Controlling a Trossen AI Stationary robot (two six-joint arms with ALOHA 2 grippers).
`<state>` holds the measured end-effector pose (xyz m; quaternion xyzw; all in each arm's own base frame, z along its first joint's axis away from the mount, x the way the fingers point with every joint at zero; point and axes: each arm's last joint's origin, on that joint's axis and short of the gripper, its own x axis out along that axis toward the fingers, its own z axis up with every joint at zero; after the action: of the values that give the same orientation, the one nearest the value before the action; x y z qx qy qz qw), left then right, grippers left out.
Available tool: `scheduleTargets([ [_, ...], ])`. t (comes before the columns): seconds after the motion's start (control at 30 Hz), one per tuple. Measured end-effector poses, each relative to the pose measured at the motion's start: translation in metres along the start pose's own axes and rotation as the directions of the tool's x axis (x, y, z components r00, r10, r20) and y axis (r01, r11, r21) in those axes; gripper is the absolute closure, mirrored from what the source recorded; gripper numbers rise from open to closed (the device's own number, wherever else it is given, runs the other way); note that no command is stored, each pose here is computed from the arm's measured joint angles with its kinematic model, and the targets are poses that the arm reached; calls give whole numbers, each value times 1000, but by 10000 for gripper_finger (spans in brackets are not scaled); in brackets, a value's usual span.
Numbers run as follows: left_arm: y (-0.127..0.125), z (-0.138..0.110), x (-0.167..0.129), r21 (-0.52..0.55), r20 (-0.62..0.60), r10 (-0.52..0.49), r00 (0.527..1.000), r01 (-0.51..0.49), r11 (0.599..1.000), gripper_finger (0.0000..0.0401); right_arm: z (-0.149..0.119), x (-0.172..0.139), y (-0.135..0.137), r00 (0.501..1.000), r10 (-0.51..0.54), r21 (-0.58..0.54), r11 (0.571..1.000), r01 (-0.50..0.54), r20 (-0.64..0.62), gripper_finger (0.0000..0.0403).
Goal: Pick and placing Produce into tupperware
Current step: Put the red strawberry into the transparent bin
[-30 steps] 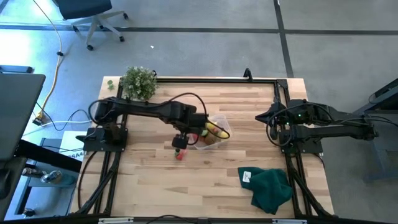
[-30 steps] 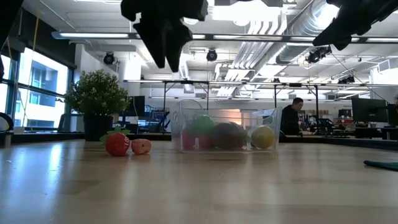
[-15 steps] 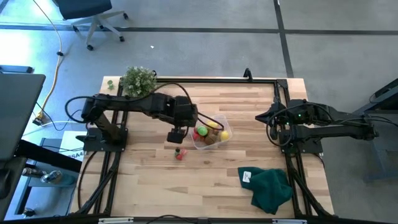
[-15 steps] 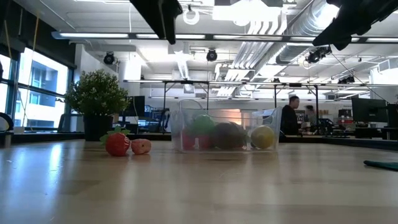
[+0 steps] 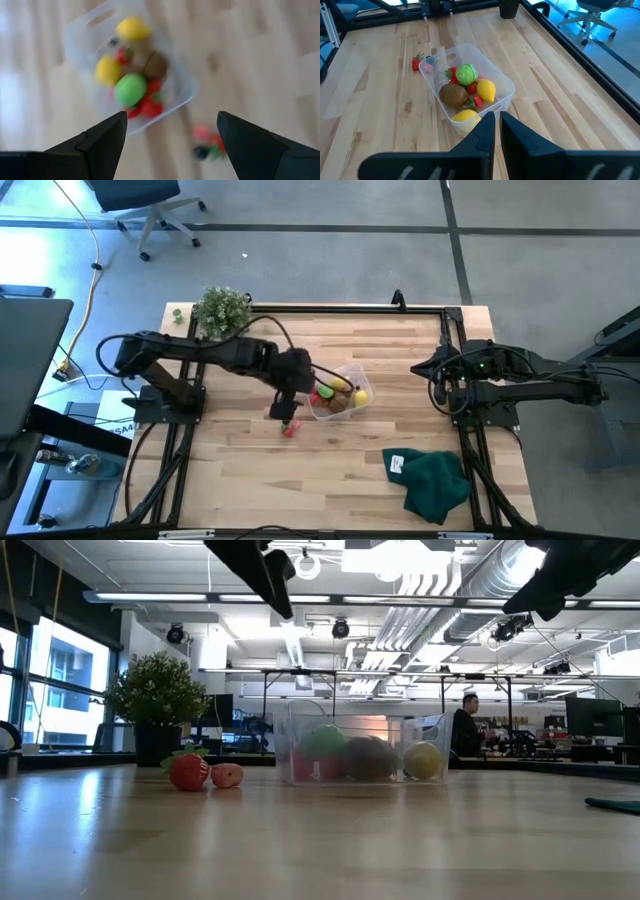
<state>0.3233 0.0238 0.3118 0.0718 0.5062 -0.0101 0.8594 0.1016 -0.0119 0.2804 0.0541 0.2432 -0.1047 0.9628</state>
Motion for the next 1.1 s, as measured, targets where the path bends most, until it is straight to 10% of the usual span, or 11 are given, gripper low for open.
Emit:
scheduleTargets([
  [0.6, -19, -47, -4, 159, 301, -262, 917, 223, 962, 100, 0, 0, 0, 1000, -1, 0, 1000, 1, 0, 384],
  [1.1, -17, -59, 4, 182, 303, -274, 913, 227, 957, 100, 0, 0, 0, 1000, 0, 0, 1000, 0, 0, 384],
])
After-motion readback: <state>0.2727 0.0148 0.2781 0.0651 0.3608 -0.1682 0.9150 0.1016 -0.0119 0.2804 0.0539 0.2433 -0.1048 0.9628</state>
